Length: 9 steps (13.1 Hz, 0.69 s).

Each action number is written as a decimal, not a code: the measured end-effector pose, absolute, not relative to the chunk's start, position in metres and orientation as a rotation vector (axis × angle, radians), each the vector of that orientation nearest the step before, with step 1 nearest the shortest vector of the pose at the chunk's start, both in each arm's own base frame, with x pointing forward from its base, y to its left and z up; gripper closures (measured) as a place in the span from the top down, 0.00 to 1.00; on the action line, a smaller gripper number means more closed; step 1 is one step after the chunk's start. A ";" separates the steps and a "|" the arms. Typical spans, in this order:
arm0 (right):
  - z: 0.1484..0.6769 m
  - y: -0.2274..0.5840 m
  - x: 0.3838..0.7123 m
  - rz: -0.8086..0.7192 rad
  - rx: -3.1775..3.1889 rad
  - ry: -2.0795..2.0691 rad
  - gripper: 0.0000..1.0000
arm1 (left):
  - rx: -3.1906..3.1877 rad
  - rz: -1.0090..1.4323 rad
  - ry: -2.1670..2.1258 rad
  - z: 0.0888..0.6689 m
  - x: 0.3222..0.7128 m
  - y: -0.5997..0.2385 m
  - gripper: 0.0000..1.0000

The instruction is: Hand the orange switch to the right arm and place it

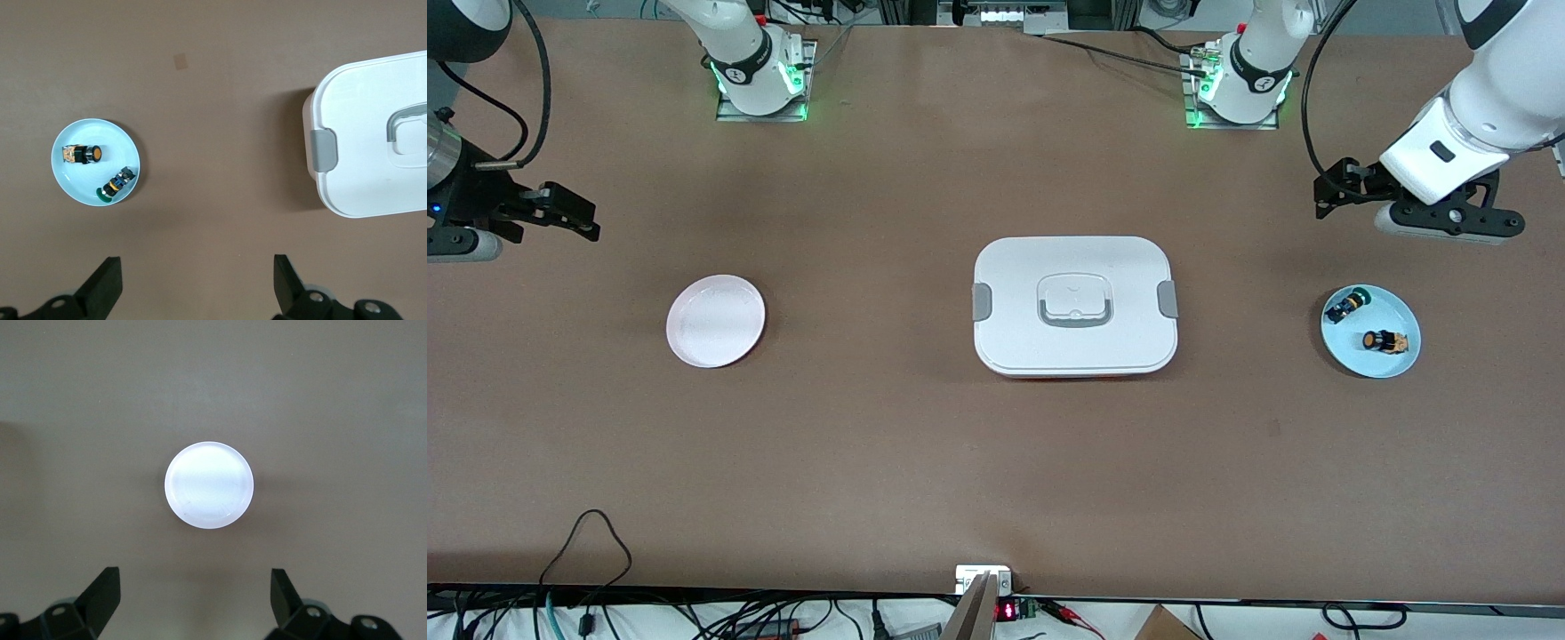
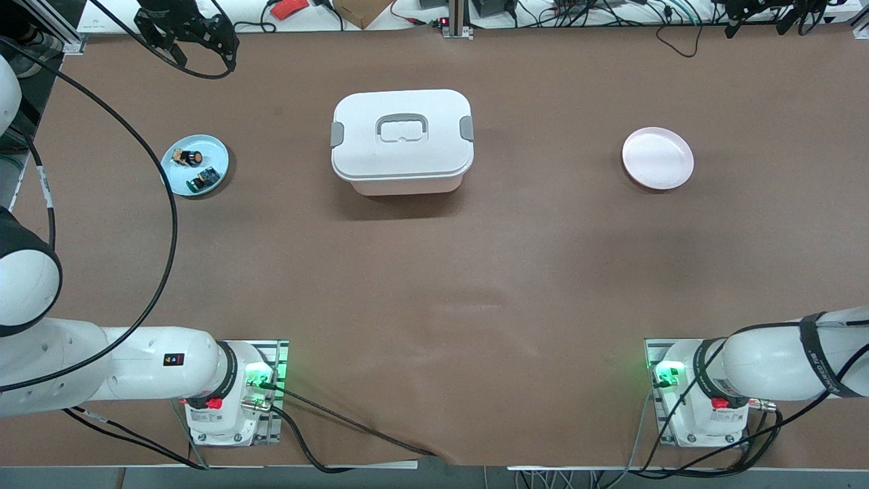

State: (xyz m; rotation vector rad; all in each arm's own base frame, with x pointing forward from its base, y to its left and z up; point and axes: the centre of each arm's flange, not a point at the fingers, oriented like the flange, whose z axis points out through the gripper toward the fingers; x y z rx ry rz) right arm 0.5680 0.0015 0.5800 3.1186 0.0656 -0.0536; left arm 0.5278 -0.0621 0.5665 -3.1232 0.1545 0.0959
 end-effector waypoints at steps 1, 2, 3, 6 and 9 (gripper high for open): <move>0.580 0.002 0.568 -0.054 3.119 0.066 1.00 | -3.123 0.098 0.149 0.566 0.529 -0.060 1.00; 0.580 0.002 0.568 -0.053 3.119 0.066 1.00 | -3.122 0.099 0.148 0.565 0.529 -0.059 1.00; 0.581 0.002 0.568 -0.051 3.119 0.066 1.00 | -3.121 0.099 0.148 0.565 0.530 -0.059 1.00; 0.580 0.001 0.569 -0.053 3.118 0.065 1.00 | -3.121 0.098 0.148 0.565 0.530 -0.059 1.00; 0.564 0.002 0.575 -0.099 3.115 0.066 1.00 | -3.121 0.097 0.148 0.565 0.530 -0.059 1.00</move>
